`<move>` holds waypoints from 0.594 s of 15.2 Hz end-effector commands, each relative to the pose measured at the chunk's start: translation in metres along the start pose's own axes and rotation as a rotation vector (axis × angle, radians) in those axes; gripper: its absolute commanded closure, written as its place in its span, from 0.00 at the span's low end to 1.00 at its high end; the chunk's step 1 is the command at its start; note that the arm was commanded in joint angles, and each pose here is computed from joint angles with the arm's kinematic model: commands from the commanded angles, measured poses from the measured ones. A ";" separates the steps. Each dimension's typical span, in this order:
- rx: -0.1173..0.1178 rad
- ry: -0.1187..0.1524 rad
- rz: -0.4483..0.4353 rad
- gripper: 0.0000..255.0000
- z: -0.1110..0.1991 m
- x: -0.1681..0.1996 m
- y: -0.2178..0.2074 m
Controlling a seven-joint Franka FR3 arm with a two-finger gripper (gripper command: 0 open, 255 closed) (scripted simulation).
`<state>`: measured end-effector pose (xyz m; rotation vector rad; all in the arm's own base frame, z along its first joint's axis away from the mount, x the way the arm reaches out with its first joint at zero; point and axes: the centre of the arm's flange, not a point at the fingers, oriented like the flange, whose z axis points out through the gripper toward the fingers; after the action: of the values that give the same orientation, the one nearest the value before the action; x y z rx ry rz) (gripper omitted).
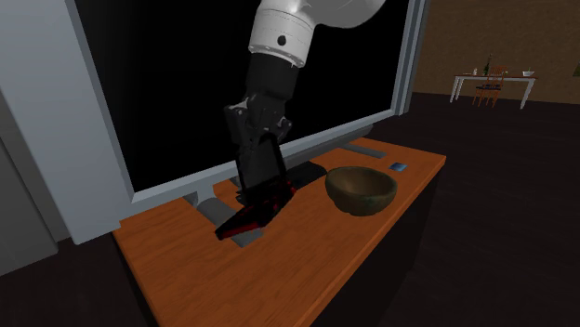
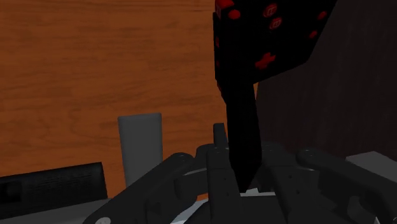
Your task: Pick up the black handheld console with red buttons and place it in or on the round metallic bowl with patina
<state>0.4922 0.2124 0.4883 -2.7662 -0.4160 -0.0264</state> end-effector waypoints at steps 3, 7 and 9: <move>0.000 -0.001 -0.001 1.00 -0.022 -0.008 0.047; 0.000 -0.001 -0.001 1.00 -0.042 -0.016 0.096; 0.000 -0.001 -0.001 1.00 -0.052 -0.020 0.120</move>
<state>0.5057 0.0973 0.4943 -2.7659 -0.4162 -0.0262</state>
